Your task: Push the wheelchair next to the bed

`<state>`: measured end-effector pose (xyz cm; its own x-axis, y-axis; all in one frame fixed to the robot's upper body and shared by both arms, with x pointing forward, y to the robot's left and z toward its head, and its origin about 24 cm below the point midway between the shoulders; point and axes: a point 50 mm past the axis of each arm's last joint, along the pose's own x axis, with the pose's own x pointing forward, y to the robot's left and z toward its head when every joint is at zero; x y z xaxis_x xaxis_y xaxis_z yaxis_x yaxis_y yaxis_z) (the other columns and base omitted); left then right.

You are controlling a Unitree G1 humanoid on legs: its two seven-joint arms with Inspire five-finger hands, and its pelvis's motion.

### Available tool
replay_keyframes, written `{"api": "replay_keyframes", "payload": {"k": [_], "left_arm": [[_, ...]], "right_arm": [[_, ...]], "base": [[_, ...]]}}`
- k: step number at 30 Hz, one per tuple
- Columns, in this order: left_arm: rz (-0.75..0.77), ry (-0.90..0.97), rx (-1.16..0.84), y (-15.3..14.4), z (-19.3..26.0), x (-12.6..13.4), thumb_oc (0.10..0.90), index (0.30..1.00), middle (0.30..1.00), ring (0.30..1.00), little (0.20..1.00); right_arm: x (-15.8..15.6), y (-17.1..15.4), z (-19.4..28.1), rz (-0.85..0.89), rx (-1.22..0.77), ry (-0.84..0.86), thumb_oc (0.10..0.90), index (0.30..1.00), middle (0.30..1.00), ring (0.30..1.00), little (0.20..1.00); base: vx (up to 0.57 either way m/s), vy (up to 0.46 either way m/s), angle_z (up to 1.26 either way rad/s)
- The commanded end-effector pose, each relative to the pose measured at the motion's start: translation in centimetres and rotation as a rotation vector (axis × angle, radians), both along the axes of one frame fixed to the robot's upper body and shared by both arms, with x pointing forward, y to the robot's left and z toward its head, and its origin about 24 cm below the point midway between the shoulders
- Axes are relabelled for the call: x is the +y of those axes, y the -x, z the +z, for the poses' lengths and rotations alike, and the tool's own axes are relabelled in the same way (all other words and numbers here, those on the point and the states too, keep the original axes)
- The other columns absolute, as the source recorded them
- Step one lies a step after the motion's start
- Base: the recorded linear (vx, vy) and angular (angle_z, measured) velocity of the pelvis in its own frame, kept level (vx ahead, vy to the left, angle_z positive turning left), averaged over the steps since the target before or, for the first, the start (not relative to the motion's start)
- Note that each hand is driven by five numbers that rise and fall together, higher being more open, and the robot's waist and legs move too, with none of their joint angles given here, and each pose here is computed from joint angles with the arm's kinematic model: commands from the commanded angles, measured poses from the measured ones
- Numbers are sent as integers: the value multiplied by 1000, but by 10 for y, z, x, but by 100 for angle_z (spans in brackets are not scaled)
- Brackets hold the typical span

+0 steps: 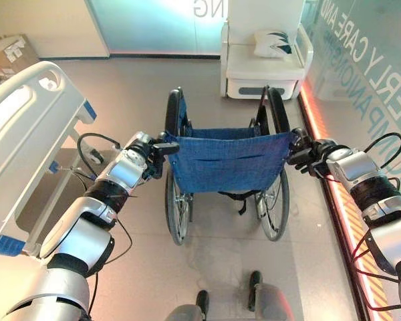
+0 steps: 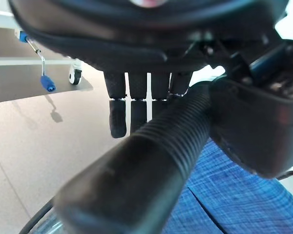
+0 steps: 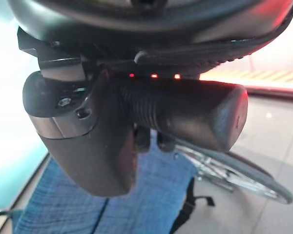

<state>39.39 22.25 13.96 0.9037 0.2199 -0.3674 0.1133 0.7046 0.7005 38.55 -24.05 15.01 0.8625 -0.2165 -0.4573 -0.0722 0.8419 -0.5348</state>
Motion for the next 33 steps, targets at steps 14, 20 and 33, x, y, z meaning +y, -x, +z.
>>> {"api": "replay_keyframes", "payload": {"k": [14, 20, 33], "left_arm": [[-266, 73, -74, 4, -28, -38, 400, 300, 300, 300, 300], [-256, 128, -111, 4, -26, -43, 400, 300, 300, 300, 300], [-255, 117, -184, 6, 0, -12, 400, 300, 300, 300, 300]], "right_arm": [[20, -12, 70, 221, -220, 120, 400, 300, 300, 300, 300], [23, -15, 58, 213, -198, 135, 400, 300, 300, 300, 300], [30, -17, 50, 289, -222, 134, 400, 300, 300, 300, 300]], "base": [[248, -313, 55], [330, -99, -6], [420, 58, -58]]}}
